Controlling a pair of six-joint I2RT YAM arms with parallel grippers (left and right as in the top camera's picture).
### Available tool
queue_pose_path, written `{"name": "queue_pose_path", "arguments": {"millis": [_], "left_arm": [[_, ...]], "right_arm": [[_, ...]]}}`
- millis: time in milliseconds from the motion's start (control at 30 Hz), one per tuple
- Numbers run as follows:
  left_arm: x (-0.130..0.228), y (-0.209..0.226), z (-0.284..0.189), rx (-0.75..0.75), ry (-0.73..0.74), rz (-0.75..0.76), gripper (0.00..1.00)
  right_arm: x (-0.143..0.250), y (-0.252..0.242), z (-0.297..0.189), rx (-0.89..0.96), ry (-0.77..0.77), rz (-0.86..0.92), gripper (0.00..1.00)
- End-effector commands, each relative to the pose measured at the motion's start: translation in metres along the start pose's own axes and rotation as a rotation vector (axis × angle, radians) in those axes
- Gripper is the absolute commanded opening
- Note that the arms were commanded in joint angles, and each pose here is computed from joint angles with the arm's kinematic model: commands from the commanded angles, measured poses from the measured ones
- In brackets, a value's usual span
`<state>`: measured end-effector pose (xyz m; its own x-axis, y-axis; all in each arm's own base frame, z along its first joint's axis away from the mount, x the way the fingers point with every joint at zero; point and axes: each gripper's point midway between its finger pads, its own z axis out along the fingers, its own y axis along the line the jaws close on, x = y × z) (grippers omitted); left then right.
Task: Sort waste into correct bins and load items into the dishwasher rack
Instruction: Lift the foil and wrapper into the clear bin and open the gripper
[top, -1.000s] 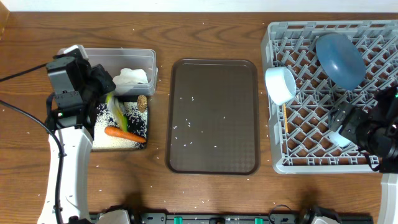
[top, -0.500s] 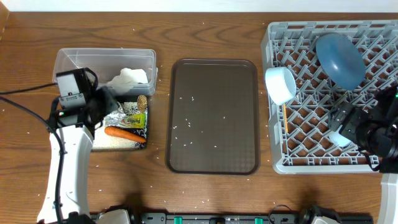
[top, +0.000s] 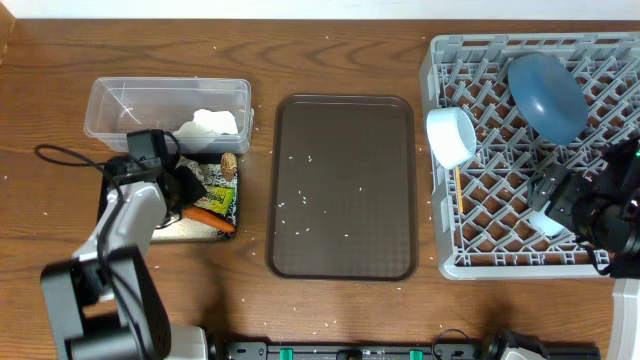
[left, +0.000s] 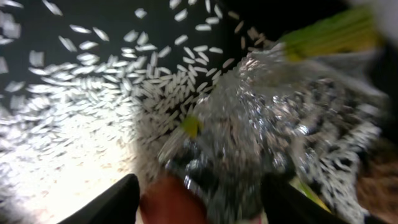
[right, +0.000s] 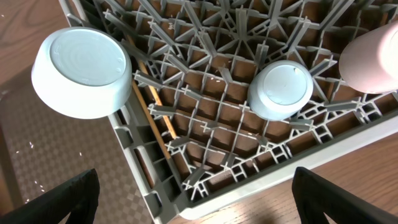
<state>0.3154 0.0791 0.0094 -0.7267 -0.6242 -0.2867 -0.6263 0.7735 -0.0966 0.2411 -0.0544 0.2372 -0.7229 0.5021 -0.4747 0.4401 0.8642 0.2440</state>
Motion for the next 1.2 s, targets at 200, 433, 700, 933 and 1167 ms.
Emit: {"name": "queue_pose_path", "arguments": {"millis": [200, 433, 700, 933, 1167], "left_arm": [[0.011, 0.005, 0.014, -0.016, 0.046, -0.004, 0.25], [-0.008, -0.003, -0.024, 0.037, -0.059, -0.009, 0.1], [-0.021, -0.007, -0.068, 0.091, -0.168, -0.014, 0.06], [-0.011, -0.008, -0.069, 0.107, -0.127, -0.01, 0.06], [-0.026, -0.041, -0.116, 0.3, -0.227, 0.095, 0.06]], "right_arm": [[-0.003, 0.0, -0.004, -0.002, -0.013, -0.011, 0.93], [-0.003, 0.0, -0.004, -0.002, -0.013, -0.011, 0.93], [-0.003, 0.0, -0.004, -0.002, -0.013, -0.011, 0.93], [-0.002, 0.0, -0.004, -0.002, -0.012, -0.011, 0.92], [-0.002, 0.0, -0.004, -0.002, -0.012, -0.011, 0.93]]}}
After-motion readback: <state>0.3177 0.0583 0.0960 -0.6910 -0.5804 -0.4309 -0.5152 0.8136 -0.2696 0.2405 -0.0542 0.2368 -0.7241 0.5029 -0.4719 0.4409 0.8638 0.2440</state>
